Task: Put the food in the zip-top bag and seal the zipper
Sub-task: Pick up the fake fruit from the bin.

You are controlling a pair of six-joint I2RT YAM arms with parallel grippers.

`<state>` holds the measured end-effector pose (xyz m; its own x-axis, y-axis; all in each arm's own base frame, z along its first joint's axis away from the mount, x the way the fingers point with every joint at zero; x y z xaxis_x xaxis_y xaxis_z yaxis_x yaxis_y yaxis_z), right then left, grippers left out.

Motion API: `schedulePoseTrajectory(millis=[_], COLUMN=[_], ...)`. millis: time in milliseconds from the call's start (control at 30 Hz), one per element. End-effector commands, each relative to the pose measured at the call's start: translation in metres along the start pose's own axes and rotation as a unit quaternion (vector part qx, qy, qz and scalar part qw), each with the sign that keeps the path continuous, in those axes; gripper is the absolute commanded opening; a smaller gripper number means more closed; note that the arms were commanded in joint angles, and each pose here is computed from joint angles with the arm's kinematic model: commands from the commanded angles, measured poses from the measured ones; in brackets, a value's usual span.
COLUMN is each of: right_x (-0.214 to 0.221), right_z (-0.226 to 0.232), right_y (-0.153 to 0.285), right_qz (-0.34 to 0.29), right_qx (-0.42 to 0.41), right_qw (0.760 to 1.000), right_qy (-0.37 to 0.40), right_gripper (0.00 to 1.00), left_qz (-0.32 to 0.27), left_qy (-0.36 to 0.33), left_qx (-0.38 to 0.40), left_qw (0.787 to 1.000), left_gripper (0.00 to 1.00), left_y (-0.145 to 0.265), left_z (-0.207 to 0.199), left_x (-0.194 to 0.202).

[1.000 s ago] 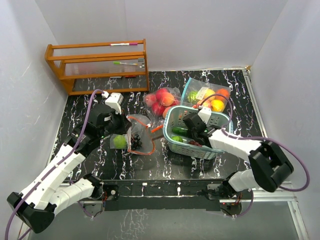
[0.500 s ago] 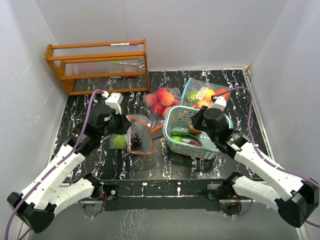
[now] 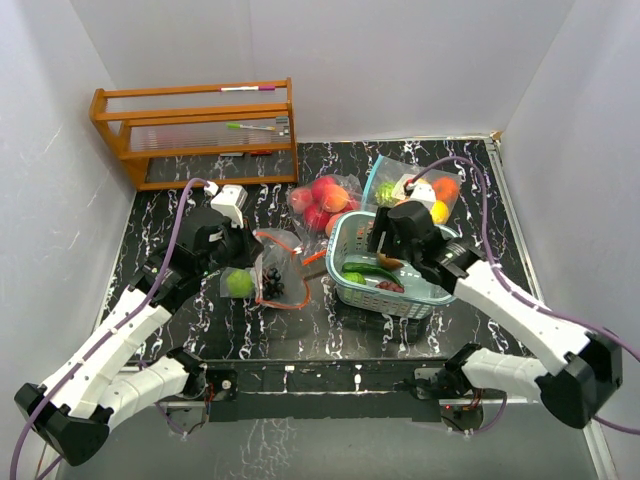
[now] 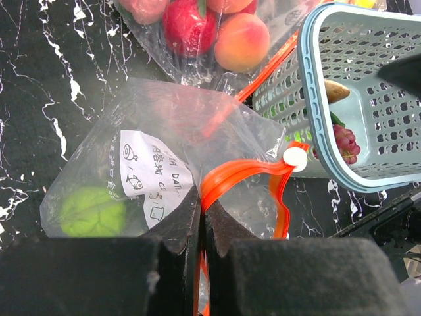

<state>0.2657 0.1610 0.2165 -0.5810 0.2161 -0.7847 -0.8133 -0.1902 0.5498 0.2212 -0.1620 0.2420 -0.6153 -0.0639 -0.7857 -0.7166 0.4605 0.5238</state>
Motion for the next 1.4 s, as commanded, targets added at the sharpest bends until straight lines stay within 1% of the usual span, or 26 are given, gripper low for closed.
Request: schedulePoseTrajectory(millis=[0,67,167,233,300,333,367,500,567,667,767,800,867,967,1000,1033,1100,1200,1267,1367], right_x=[0.022,0.028,0.043,0.054,0.068,0.073,0.078,0.086,0.085,0.081,0.084,0.087,0.096,0.11,0.113,0.114,0.114,0.107,0.1,0.084], right_z=[-0.011,-0.014,-0.027,-0.033,-0.039,-0.042,-0.044,-0.049,-0.054,-0.063,-0.07,-0.072,-0.075,-0.079,-0.08,-0.08,-0.079,-0.076,-0.072,-0.062], right_y=[-0.013,-0.021,-0.034,-0.043,-0.052,-0.057,-0.061,-0.074,-0.076,-0.078,-0.082,-0.084,-0.088,-0.092,-0.093,-0.094,-0.094,-0.091,-0.087,-0.078], right_qz=[0.036,0.033,0.044,0.055,0.071,0.077,0.081,0.075,0.062,0.03,0.028,0.033,0.047,0.065,0.066,0.066,0.064,0.054,0.048,0.036], right_qx=[0.042,0.055,0.097,0.119,0.135,0.145,0.152,0.18,0.201,0.226,0.24,0.243,0.249,0.254,0.253,0.25,0.243,0.232,0.219,0.191], right_qw=[0.998,0.997,0.993,0.99,0.987,0.985,0.984,0.978,0.974,0.967,0.964,0.964,0.963,0.961,0.961,0.962,0.963,0.967,0.97,0.976], right_qy=[-0.028,-0.043,-0.048,-0.047,-0.043,-0.044,-0.041,-0.069,-0.09,-0.112,-0.11,-0.106,-0.097,-0.089,-0.089,-0.09,-0.092,-0.093,-0.091,-0.097], right_gripper=[0.71,0.73,0.74,0.8,0.82,0.85,0.86,0.87,0.87,0.83,0.81,0.79,0.72,0.69,0.66,0.59,0.4,0.3,0.26,0.24], left_qz=[-0.018,-0.022,-0.031,-0.037,-0.038,-0.039,-0.041,-0.044,-0.044,-0.045,-0.045,-0.043,-0.043,-0.04,-0.039,-0.038,-0.036,-0.035,-0.035,-0.033], left_qy=[0.003,0.003,0.001,-0.001,-0.002,-0.001,0.0,0.005,0.007,0.008,0.008,0.008,0.009,0.009,0.007,0.007,0.007,0.006,0.006,0.005], left_qx=[0.013,0.016,0.028,0.034,0.038,0.041,0.044,0.054,0.059,0.058,0.058,0.058,0.059,0.058,0.058,0.058,0.059,0.058,0.058,0.056], left_qw=[1.0,1.0,0.999,0.999,0.999,0.998,0.998,0.998,0.997,0.997,0.997,0.997,0.997,0.998,0.998,0.998,0.998,0.998,0.998,0.998], left_gripper=[0.0,0.0,0.0,0.0,0.0,0.0,0.0,0.0,0.0,0.0,0.0,0.0,0.0,0.0,0.0,0.0,0.0,0.0,0.0,0.0], left_y=[0.002,0.002,0.005,0.007,0.008,0.009,0.009,0.01,0.01,0.01,0.01,0.009,0.009,0.007,0.007,0.007,0.006,0.006,0.005,0.005], left_z=[-0.005,-0.006,-0.009,-0.01,-0.011,-0.012,-0.012,-0.015,-0.017,-0.016,-0.016,-0.016,-0.016,-0.015,-0.015,-0.015,-0.015,-0.014,-0.014,-0.014], left_x=[-0.008,-0.01,-0.012,-0.013,-0.012,-0.011,-0.011,-0.011,-0.01,-0.01,-0.01,-0.009,-0.008,-0.005,-0.005,-0.004,-0.003,-0.003,-0.003,-0.002])
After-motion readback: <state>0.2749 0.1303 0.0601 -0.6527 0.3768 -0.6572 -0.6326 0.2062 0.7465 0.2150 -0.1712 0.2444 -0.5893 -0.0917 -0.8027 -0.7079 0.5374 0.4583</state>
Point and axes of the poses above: each gripper's point midway between its finger pads, its own y axis back along the fingers, its own z axis along the line the jaws close on, x = y × z, the point moved 2 cm from there along y, back along the fingers, and after that the axes turned 2 degrees about y, right-handed, at the moved point
